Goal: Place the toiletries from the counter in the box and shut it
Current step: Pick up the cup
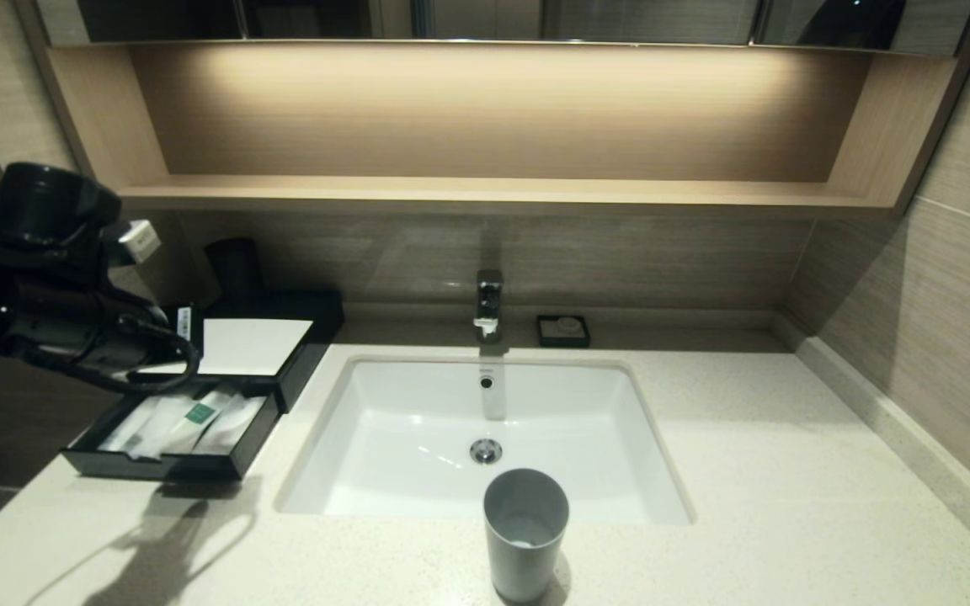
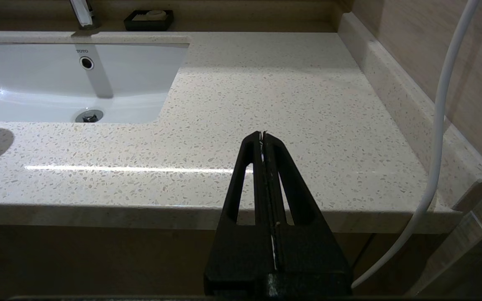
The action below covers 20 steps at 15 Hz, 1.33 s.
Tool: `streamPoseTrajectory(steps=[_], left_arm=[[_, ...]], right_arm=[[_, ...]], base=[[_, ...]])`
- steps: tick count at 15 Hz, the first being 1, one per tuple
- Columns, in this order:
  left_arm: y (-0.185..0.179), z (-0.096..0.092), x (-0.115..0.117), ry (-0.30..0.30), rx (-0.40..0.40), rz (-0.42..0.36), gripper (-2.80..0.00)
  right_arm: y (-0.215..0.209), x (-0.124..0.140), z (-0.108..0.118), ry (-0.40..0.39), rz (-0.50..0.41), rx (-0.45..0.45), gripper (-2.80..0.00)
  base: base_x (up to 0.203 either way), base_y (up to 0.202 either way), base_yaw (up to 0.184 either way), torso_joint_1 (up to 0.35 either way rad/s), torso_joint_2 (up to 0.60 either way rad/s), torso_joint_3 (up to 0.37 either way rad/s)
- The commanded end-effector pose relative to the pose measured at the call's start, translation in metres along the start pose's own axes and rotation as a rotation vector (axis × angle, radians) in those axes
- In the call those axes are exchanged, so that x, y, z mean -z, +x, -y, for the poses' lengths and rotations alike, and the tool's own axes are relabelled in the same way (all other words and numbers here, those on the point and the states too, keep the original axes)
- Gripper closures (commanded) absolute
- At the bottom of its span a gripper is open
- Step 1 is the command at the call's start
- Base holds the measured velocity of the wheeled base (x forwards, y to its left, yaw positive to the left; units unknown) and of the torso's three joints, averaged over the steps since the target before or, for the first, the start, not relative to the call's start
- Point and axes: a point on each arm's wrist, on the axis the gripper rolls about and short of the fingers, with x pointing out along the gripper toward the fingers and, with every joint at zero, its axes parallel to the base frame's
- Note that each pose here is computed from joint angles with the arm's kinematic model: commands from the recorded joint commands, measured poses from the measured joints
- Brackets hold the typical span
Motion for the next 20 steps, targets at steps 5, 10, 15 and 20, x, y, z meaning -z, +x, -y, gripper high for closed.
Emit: streamPoseTrajectory(steps=[5,10,15,20], left_arm=[[-0.018,0.062,0.01,0.061,0.169,-0.024,0.0],[-0.033,0.083,0.002,0.071,0.192,-0.118,0.0],[-0.034,0.112,0.01,0.079,0.181,-0.288,0.0],[-0.041,0.149,0.023,0.072,0.219,-0.327,0.0]], right_arm=[[0.0,0.0,0.0,0.0,-0.001,0.0,0.0],[0.0,0.0,0.0,0.0,0.0,0.0,0.0],[0.0,0.0,0.0,0.0,0.0,0.0,0.0],[0.0,0.0,0.0,0.0,-0.001,-0.001,0.0]], base=[[0.0,0.0,0.0,0.0,0.0,0.0],[0.0,0.0,0.0,0.0,0.0,0.0],[0.0,0.0,0.0,0.0,0.0,0.0],[0.0,0.0,0.0,0.0,0.0,0.0]])
